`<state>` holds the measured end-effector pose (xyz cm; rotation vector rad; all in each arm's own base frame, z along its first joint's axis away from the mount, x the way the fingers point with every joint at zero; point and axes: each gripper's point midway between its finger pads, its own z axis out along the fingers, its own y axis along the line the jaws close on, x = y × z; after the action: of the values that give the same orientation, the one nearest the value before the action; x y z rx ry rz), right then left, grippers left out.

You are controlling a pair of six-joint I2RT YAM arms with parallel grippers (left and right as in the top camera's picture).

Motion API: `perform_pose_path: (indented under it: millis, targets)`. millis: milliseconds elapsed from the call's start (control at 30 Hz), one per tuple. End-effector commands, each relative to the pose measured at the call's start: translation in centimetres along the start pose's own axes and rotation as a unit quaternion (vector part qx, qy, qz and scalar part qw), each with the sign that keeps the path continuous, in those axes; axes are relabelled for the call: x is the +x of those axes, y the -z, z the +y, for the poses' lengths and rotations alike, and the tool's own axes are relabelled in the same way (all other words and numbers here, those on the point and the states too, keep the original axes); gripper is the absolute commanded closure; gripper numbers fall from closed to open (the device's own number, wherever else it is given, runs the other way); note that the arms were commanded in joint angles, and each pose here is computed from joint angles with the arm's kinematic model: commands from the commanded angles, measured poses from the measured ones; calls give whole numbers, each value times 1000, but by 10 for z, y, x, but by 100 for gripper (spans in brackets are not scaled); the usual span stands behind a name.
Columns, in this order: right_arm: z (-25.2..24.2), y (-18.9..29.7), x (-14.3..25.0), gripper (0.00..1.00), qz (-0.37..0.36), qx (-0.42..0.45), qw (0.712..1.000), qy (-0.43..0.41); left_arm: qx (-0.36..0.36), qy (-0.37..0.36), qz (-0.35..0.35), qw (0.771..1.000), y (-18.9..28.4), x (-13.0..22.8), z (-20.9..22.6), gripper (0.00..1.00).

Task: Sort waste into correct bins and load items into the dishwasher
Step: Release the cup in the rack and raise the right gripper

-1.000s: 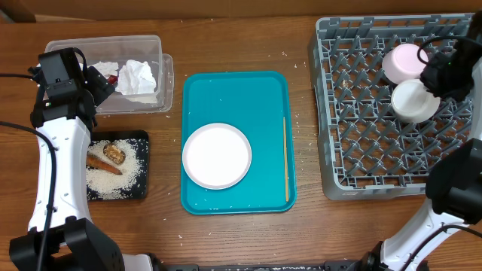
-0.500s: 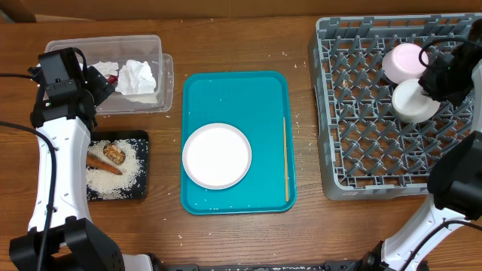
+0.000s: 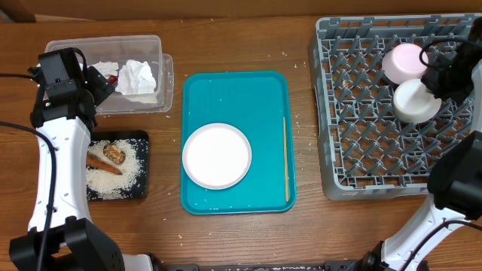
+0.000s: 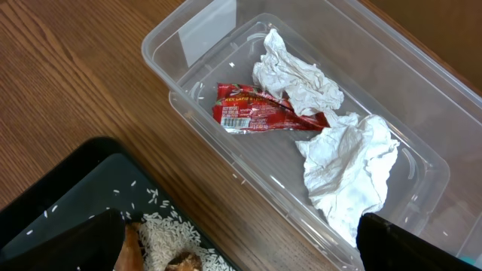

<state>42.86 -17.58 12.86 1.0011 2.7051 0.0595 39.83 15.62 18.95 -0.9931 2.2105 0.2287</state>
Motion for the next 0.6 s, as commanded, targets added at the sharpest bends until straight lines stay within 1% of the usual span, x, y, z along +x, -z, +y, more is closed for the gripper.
perform_pose_path:
  millis: [0,200,333,467,567]
  targets:
    - [-24,-1,-6,96,-11,42,999,-26,0,8,1,1000,-2,0,-1,0]
    - [-43,3,-9,96,-12,56,997,-55,0,8,1,1000,-2,-1,-1,0]
    - [-39,17,-9,96,-11,40,998,-57,0,8,1,1000,-2,0,-1,0]
    - [-13,47,-9,96,-23,-8,999,-42,0,8,1,1000,-2,0,-1,0]
    - [29,75,2,96,-25,-93,995,14,0,8,1,1000,-2,0,-1,0]
